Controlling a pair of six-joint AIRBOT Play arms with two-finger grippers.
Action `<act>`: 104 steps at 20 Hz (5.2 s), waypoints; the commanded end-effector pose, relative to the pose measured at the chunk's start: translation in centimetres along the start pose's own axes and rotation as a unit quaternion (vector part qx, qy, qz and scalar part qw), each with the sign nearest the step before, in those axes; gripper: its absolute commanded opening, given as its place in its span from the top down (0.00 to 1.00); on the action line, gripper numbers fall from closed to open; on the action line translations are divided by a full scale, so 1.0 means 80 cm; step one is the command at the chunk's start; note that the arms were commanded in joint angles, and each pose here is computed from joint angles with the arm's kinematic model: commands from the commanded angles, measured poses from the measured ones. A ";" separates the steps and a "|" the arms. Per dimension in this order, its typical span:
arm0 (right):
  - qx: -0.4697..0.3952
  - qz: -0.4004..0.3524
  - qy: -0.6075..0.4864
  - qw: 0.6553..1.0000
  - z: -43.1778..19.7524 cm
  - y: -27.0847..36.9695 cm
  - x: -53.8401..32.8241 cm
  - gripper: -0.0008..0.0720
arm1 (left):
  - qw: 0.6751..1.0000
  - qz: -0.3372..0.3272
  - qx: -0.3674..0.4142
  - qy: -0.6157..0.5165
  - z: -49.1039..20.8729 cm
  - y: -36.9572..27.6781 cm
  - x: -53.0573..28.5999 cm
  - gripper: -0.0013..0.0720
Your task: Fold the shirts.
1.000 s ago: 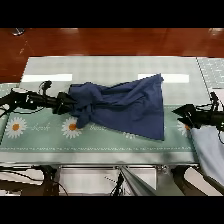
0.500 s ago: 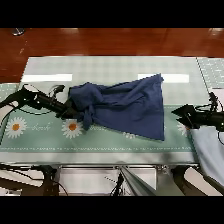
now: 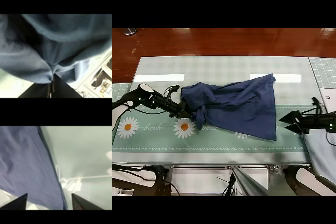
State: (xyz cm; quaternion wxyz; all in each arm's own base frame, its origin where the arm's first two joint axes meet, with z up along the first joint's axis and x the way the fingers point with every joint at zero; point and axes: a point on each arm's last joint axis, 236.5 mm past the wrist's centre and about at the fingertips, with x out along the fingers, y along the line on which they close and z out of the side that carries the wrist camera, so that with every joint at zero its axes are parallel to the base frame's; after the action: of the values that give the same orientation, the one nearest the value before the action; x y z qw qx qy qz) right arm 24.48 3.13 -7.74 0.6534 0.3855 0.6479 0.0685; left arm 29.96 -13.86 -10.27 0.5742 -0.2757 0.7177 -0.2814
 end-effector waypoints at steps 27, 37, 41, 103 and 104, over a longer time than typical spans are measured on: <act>-0.511 0.076 -0.566 0.642 -0.225 0.469 -0.577 0.95 | 0.506 0.162 0.414 -0.739 -0.293 -0.540 -0.588 0.95; -0.495 0.020 -0.470 0.731 -0.234 0.397 -0.505 0.95 | 0.480 0.262 0.387 -0.742 -0.337 -0.503 -0.574 0.95; -0.480 0.013 -0.372 0.795 -0.169 0.380 -0.408 0.95 | 0.611 0.217 0.343 -0.680 -0.221 -0.420 -0.531 0.95; 0.096 -0.029 -0.087 0.991 0.042 -0.058 -0.024 0.14 | 0.963 -0.004 -0.088 -0.254 -0.013 0.022 -0.066 0.95; 0.083 -0.031 -0.074 0.993 0.050 -0.052 -0.017 0.14 | 0.962 -0.005 -0.094 -0.255 -0.013 0.022 -0.066 0.95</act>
State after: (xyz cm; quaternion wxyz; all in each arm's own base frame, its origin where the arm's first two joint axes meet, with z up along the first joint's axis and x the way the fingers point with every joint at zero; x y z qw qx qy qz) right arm 24.80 -4.31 -8.46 0.6888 0.4210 0.5856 -0.0737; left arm 29.71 -8.69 -7.94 0.7107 -0.3898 0.5689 -0.1391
